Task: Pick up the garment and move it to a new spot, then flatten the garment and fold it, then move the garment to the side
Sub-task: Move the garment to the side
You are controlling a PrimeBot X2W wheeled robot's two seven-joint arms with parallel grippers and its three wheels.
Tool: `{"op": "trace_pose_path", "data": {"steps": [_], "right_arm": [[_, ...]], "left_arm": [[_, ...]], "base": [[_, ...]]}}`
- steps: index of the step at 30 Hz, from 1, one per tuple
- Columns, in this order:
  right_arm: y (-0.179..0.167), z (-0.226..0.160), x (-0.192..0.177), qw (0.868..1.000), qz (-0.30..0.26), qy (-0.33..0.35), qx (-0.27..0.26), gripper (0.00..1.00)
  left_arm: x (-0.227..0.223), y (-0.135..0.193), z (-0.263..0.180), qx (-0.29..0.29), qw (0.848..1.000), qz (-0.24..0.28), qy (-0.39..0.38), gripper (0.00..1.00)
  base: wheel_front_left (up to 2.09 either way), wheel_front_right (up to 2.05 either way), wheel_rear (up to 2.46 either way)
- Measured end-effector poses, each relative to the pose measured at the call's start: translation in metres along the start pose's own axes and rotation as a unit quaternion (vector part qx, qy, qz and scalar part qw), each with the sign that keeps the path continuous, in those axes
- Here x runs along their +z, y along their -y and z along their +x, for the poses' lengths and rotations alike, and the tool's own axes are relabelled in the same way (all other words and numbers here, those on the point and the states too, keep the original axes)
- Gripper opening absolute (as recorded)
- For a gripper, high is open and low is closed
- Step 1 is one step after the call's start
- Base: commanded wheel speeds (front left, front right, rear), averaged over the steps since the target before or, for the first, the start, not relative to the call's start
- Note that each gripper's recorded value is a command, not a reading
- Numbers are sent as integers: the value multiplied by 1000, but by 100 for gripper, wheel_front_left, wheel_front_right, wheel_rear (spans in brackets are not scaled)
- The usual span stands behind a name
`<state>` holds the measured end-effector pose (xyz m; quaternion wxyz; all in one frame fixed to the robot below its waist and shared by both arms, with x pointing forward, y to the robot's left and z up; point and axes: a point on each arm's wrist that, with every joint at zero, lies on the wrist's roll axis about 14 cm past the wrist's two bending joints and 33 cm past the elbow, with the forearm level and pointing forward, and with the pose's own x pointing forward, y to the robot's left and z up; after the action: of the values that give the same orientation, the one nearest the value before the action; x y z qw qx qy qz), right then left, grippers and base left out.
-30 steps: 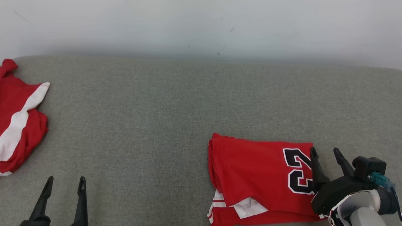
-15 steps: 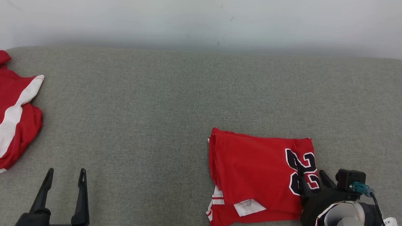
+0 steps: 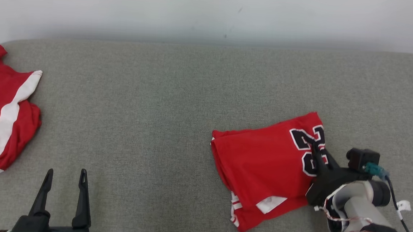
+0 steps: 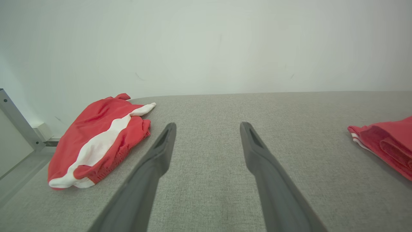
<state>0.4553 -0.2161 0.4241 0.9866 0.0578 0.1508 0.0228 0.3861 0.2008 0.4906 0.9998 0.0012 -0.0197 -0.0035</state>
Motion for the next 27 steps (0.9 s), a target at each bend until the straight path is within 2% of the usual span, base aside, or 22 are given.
{"op": "trace_pose_path", "data": {"steps": [5,9,17,27], "right_arm": [[4,21,33,999,-23,28,7,0],[19,41,65,998,-38,53,-4,0],[78,74,102,993,-80,67,-56,0],[155,93,121,980,-143,61,-125,0]], "left_arm": [[-6,-1,6,3,1000,-3,-6,100],[-13,3,16,-1,1000,-5,-14,100],[-21,12,53,-24,1000,-1,-7,100],[-46,35,100,-81,997,18,-3,100]], "base": [[0,0,0],[0,0,0],[0,0,0],[0,0,0]]}}
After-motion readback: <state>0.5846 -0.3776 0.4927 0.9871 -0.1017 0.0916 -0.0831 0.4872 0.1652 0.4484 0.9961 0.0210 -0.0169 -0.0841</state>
